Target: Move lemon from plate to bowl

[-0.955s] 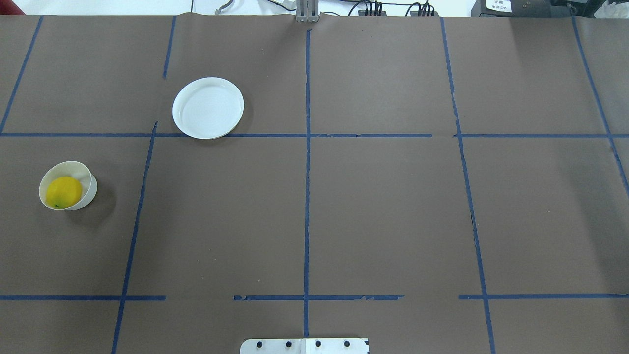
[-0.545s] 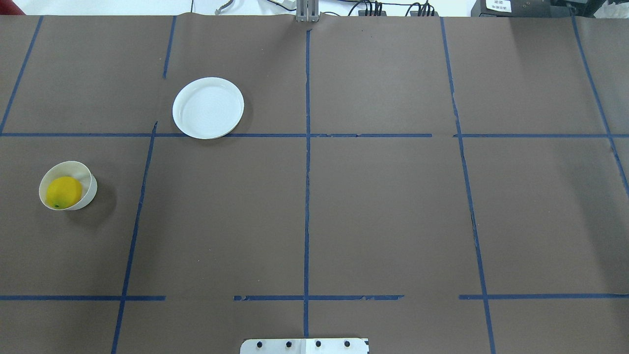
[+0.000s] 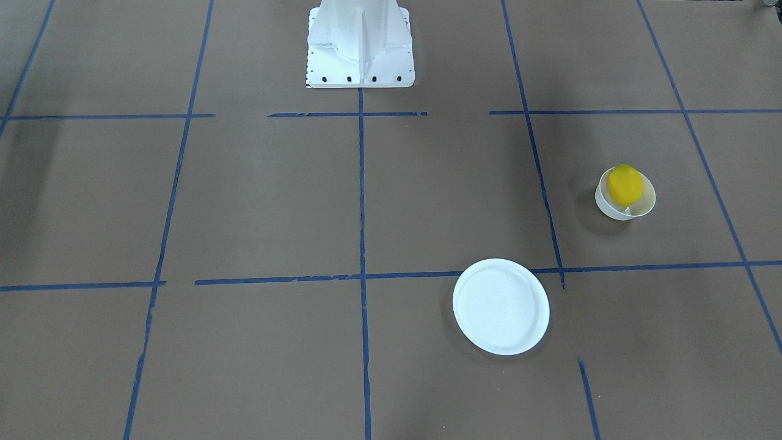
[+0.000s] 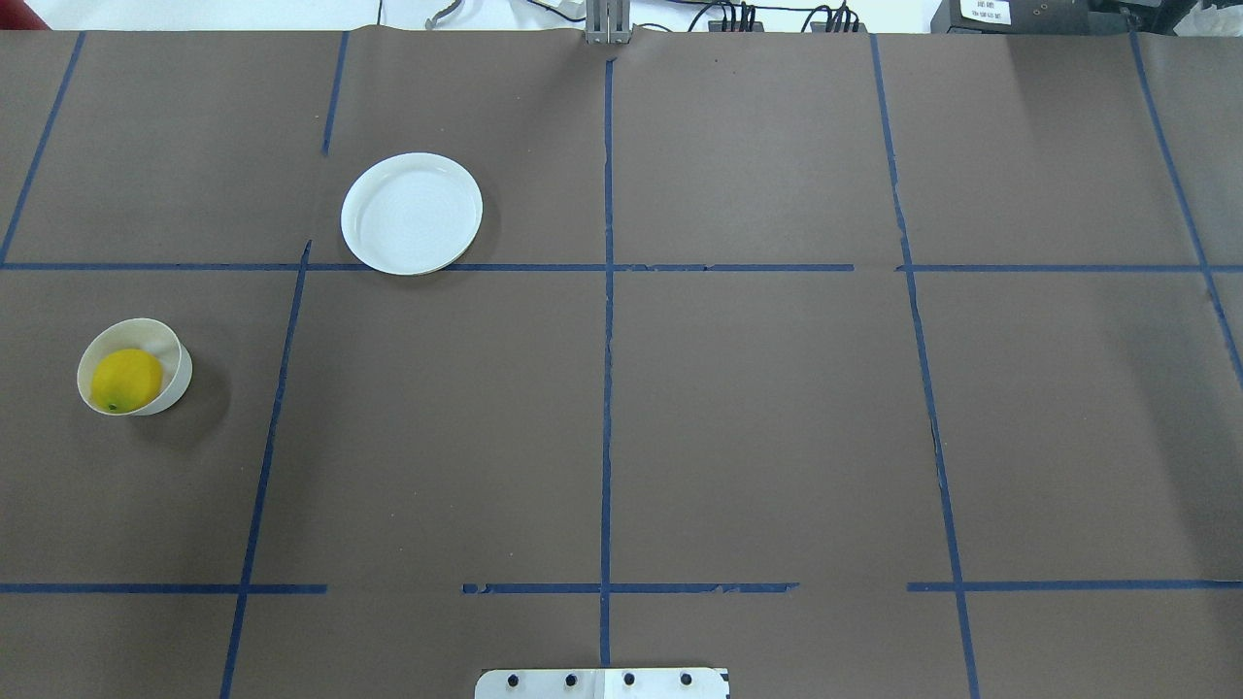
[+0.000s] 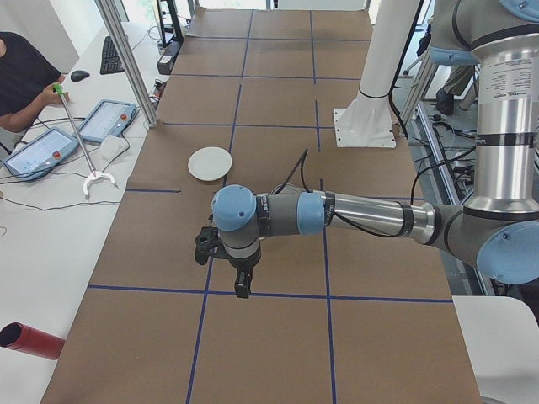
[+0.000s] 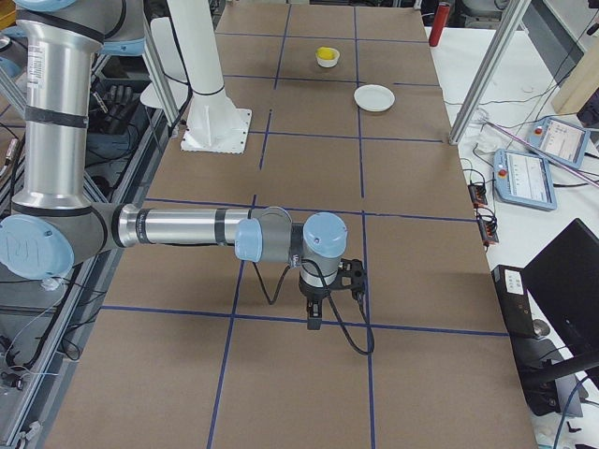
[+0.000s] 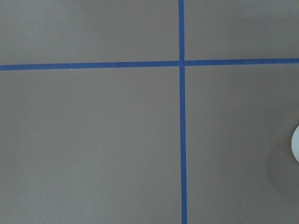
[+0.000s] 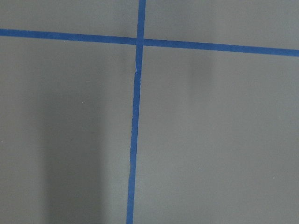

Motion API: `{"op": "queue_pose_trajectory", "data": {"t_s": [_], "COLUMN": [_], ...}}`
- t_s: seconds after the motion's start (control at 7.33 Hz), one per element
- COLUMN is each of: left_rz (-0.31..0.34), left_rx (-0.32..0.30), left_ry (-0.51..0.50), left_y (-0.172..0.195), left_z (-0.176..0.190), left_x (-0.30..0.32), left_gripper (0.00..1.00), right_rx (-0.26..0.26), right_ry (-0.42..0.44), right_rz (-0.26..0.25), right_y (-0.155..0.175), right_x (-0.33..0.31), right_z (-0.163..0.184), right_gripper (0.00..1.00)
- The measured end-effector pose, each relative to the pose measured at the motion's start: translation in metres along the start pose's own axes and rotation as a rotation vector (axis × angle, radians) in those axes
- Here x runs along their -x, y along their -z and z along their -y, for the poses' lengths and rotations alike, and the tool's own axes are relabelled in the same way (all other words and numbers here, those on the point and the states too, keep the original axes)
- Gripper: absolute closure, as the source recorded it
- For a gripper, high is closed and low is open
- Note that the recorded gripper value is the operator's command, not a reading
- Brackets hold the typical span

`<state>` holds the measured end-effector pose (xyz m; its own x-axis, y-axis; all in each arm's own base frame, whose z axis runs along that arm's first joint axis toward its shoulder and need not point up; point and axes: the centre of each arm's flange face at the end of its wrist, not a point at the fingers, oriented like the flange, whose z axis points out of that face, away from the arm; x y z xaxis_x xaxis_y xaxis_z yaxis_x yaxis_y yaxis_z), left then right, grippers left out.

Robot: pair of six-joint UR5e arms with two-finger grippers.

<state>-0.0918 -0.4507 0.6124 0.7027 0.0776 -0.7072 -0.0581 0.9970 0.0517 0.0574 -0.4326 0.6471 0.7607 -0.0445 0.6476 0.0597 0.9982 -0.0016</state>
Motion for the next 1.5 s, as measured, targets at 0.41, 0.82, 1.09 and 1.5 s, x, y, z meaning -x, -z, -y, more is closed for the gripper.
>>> {"op": "queue_pose_trajectory", "data": {"t_s": [0.41,0.82,1.09,1.5], "left_rz": [0.001,0.004,0.005,0.006], "left_rx": [-0.009,-0.005,-0.007,-0.018], "left_ry": [-0.013,-0.003,-0.003,-0.017], "left_y": [0.0034,0.0030,0.0036,0.0082], "left_z": [0.0052,0.0056,0.0054,0.0102], "left_x": [-0.0039,-0.0031,-0.0037,-0.0075], "left_gripper": [0.00,0.00,0.00,0.00], "right_rx": [0.000,0.000,0.000,0.000], "right_ry": [0.000,0.000,0.000,0.000], "right_rz": [0.000,0.000,0.000,0.000], "right_y": [0.0000,0.0000,0.0000,0.0000], "right_x": [0.0000,0.0000,0.0000,0.0000], "right_z": [0.0000,0.0000,0.0000,0.0000], "right_gripper": [0.00,0.00,0.00,0.00]}}
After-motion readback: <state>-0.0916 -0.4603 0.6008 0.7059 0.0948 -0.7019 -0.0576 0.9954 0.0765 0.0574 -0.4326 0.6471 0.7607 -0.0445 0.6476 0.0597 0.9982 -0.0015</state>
